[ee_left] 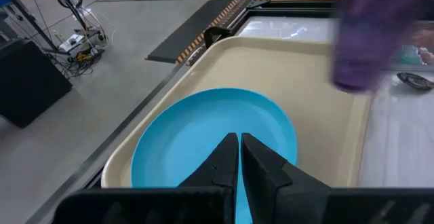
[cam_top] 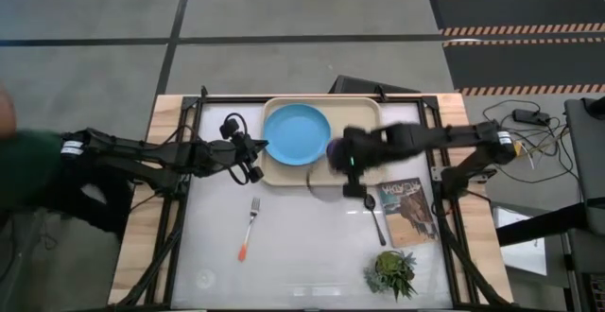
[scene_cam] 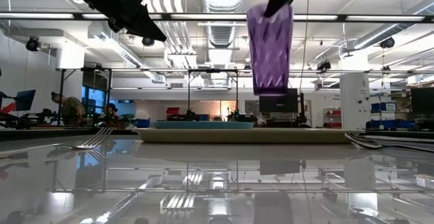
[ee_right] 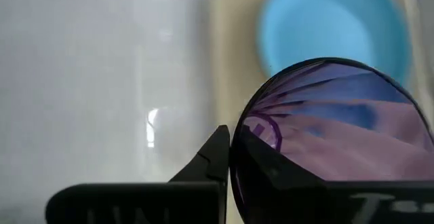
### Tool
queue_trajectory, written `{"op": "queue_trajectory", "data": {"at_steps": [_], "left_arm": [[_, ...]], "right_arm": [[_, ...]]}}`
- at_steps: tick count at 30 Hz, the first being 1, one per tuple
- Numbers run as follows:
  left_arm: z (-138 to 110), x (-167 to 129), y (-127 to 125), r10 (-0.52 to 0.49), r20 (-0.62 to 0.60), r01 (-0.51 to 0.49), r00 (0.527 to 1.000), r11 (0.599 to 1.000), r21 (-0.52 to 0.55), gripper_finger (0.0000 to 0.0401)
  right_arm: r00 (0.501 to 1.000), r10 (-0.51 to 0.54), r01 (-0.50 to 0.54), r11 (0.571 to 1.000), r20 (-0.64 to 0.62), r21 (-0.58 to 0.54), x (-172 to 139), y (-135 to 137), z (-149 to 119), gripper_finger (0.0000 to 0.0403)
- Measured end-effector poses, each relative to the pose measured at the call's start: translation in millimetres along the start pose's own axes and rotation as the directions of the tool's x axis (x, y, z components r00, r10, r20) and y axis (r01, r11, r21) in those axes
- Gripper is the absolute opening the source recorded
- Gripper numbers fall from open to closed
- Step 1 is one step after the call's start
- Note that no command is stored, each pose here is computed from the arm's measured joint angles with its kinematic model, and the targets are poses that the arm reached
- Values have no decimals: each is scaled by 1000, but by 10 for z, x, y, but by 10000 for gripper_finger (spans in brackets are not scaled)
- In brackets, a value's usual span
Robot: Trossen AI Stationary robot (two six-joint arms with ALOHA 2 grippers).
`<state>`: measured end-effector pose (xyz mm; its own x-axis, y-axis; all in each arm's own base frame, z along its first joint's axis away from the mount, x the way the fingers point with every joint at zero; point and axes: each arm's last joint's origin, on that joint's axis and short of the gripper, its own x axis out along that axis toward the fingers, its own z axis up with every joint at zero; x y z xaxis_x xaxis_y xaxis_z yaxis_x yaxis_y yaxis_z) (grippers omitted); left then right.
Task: Pick and place plate/cup/fork/spoon on tray
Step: Put the purple cup on the top right of the tray
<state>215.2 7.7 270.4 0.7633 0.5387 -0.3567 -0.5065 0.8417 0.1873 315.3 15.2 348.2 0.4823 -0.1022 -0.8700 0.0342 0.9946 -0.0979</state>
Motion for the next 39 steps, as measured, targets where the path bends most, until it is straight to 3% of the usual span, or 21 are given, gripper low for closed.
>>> {"op": "queue_trajectory", "data": {"at_steps": [6,12,17,26,39], "left_arm": [[0,0,0,0,0,0,1000,1000,2,1],[0,0,0,0,0,0,1000,1000,3,1],[0,0,0,0,0,0,1000,1000,4,1],[0,0,0,0,0,0,1000,1000,4,1],[0,0,0,0,0,0,1000,1000,4,1]], "right_arm": [[994,-108,110,991,-27,77,49,-794,-62,9],[996,-73,62,981,54,186,149,-1486,-233,9],[990,-115,91,960,78,263,268,-1862,-446,9],[987,-153,129,937,48,325,519,-2087,-756,9],[984,-169,143,942,62,303,662,-2088,-805,9]]}}
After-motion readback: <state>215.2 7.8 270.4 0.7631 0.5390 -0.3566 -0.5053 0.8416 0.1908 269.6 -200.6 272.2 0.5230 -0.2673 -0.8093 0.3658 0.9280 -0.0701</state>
